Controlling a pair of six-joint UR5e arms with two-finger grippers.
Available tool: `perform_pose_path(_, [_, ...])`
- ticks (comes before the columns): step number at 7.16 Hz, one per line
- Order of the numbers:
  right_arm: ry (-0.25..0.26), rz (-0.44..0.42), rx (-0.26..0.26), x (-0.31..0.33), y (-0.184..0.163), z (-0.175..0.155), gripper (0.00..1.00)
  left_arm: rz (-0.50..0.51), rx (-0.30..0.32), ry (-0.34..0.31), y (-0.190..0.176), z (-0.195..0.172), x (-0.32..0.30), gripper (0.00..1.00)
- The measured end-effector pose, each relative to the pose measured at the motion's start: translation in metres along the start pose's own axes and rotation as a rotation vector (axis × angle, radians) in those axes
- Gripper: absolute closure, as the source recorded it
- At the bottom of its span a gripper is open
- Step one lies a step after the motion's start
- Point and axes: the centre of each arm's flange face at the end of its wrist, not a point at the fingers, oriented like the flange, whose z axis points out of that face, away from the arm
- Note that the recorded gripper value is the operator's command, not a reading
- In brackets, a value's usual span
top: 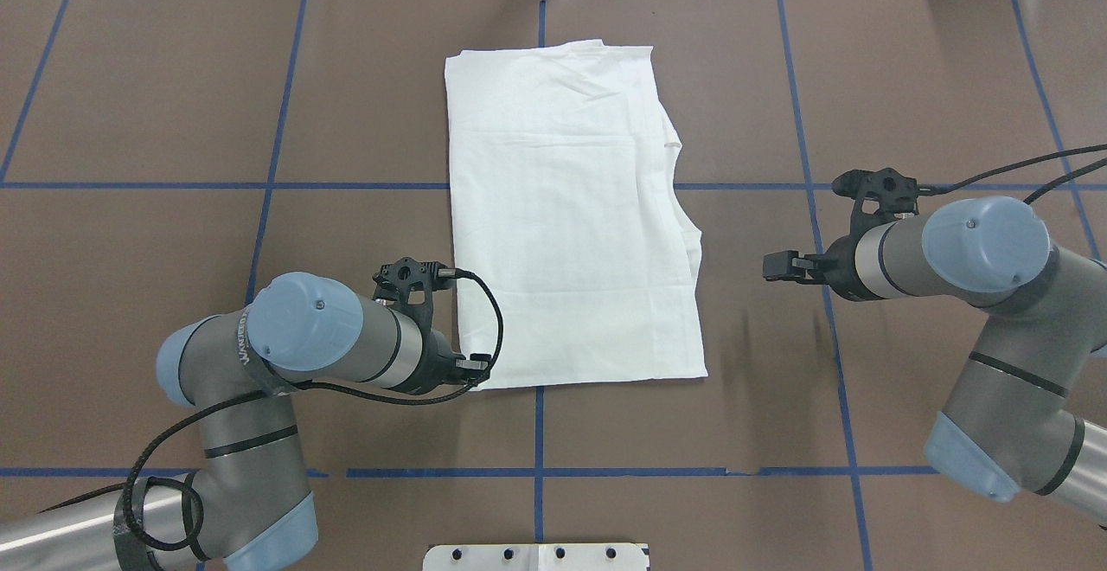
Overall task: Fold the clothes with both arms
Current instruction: 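Move the right gripper to the shirt's other near corner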
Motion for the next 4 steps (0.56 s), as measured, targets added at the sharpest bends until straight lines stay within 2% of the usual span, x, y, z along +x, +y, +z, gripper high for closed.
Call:
perform_pose_path(1, [0.023, 0.09, -0.011, -0.022, 0.001, -0.008, 0.01, 0.001, 0.0, 0.003, 0.0, -0.001, 0.001, 1.0])
perform_pose_path(2, [0.051, 0.216, -0.029, -0.06, 0.006, -0.02, 0.01, 0.002, -0.001, 0.006, 0.0, -0.001, 0.003, 1.0])
perform_pose_path(4, [0.103, 0.464, -0.073, -0.132, 0.04, -0.028, 0.01, 0.004, -0.002, 0.014, 0.0, -0.003, 0.006, 1.0])
